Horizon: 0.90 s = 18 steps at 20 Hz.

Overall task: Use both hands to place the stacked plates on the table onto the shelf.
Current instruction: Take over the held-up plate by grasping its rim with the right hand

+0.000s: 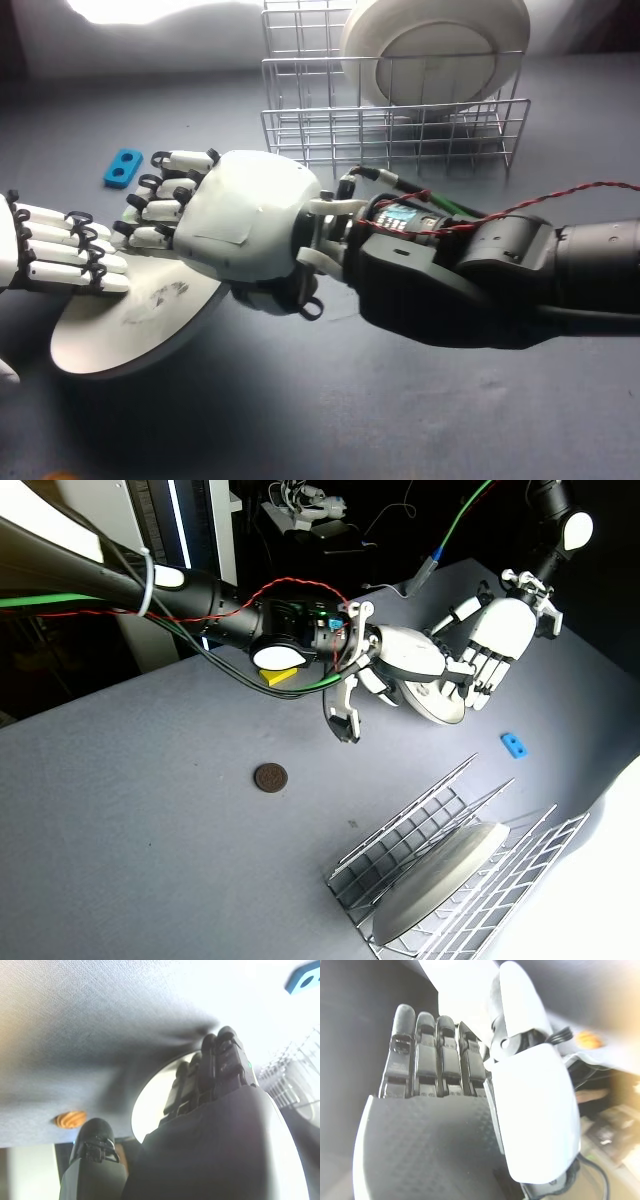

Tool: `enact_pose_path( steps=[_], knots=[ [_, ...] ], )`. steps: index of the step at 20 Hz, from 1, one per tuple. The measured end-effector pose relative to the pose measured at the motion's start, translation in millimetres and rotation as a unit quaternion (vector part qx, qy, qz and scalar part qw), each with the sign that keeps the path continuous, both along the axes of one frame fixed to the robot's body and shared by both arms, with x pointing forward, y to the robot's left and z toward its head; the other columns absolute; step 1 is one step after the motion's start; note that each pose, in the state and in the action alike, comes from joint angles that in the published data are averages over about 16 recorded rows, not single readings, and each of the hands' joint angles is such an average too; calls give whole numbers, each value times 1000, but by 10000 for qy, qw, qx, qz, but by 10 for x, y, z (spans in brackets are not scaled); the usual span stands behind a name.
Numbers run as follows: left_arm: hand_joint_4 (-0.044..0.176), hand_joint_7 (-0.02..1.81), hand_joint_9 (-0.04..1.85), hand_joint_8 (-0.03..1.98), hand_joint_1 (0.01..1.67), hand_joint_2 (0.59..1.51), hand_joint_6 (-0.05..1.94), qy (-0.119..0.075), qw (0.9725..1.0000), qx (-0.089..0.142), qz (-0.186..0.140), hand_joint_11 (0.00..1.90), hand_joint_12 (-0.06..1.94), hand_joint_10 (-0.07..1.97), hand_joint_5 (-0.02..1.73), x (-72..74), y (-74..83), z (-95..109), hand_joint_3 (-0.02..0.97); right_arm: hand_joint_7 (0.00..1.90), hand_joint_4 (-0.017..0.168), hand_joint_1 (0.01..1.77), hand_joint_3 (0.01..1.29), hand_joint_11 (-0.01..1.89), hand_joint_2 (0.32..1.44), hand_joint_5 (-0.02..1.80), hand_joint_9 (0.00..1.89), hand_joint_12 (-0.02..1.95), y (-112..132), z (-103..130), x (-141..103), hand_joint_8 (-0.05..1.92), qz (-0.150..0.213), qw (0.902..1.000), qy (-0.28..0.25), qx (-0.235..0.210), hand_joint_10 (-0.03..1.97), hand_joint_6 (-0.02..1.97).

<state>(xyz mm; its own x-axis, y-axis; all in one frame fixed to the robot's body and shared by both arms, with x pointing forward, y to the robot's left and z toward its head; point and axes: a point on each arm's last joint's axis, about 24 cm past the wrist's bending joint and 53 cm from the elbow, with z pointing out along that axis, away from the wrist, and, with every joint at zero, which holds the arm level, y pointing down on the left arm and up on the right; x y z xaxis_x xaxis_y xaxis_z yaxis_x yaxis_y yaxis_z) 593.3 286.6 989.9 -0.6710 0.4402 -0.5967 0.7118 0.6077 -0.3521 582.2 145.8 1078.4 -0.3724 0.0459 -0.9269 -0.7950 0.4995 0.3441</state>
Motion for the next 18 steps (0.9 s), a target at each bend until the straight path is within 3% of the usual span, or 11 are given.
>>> enact_pose_path(
  steps=[12,18],
  knots=[
    [-8,-14,28,-23,15,1128,-21,6,10000,-3,-9,14,2,25,-10,-4,-3,-2,21,461,3,1272,14,36,1050,435,457,1276,171,-96,-105,21,-24,9984,553,143,51,42],
    [-8,-13,29,-23,14,1129,-23,12,10000,-9,-15,14,1,24,-10,-7,-8,-3,22,651,2,1254,14,215,1038,584,657,1322,182,-103,-156,43,-9,9982,562,200,91,84]
  ],
)
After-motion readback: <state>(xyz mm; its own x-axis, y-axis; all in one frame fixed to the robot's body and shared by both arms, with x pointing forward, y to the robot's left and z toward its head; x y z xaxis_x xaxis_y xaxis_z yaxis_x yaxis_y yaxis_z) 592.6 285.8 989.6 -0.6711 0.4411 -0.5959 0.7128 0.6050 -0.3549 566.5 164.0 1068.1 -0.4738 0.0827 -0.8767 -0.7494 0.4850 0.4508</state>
